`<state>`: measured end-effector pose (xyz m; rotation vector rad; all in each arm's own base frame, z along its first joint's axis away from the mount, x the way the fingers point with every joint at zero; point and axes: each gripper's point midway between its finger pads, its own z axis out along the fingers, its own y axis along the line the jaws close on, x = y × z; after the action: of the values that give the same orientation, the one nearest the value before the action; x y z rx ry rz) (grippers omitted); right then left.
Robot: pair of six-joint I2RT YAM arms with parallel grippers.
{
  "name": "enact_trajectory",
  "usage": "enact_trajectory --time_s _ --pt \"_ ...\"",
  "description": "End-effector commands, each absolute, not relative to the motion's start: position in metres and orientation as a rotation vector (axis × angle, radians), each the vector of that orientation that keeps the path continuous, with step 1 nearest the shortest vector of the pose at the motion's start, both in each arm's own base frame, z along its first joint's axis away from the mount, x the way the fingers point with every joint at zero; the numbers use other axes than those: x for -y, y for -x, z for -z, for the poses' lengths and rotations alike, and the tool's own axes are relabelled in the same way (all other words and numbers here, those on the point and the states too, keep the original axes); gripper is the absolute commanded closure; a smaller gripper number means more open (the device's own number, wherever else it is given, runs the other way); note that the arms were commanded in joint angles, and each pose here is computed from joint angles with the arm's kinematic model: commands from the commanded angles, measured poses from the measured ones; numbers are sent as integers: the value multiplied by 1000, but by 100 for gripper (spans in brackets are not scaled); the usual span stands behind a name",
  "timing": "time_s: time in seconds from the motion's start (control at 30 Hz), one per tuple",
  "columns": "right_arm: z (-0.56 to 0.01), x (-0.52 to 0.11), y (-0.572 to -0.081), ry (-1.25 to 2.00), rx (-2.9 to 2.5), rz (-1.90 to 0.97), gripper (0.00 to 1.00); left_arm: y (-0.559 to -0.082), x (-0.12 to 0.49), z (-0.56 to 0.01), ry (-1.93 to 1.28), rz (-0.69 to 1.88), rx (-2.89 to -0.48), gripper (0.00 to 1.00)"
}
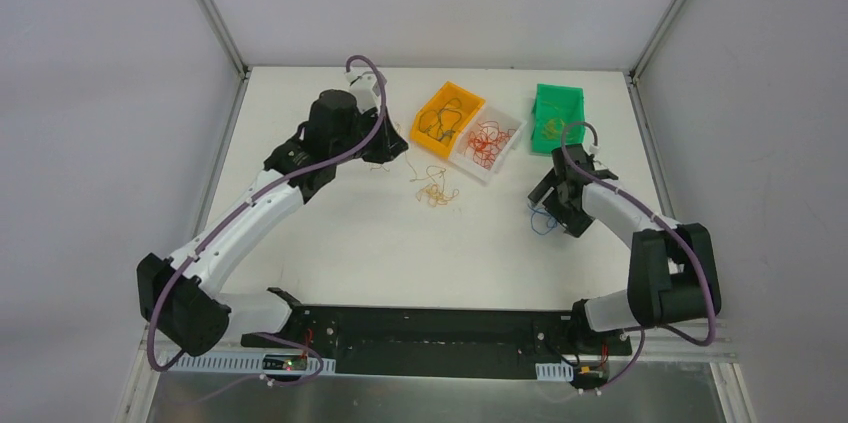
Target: Untangle the cables
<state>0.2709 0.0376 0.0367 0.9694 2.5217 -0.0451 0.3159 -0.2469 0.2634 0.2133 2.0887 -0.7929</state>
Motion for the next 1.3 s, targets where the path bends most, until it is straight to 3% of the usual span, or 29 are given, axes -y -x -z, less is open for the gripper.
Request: enact_trajectory --time_s 0.0,0.17,0.27,0.33,0.4,0.43,0.73,1.03,1.27 --pt "-29 -45 -284 -1026 -2518 7 4 -306 213 -273 -179 649 -2022 100" --pt "-14 -48 -286 -1047 -2549 22 13 -288 186 -256 -121 569 -2032 100" --pt "-9 -54 -287 -1037 -2577 10 28 -282 172 -248 -86 522 -2034 100" --pt "-12 -61 -291 -1005 -2590 -34 50 -280 167 -247 -75 502 -2030 100" --pt "-19 -70 -295 -961 -2594 -110 89 -278 164 -249 -74 494 -2027 100" --pt "-23 -74 -296 -950 -2591 -140 100 -277 164 -250 -76 497 -2026 100" --pt "-111 -128 -289 -644 -2512 -388 100 -267 166 -262 -102 541 -2015 100" --pt "-217 -267 -258 -220 -2370 -908 97 -262 159 -274 -93 534 -1985 100" --pt "-239 -344 -256 -29 -2300 -1119 97 -254 148 -288 -84 505 -1955 100"
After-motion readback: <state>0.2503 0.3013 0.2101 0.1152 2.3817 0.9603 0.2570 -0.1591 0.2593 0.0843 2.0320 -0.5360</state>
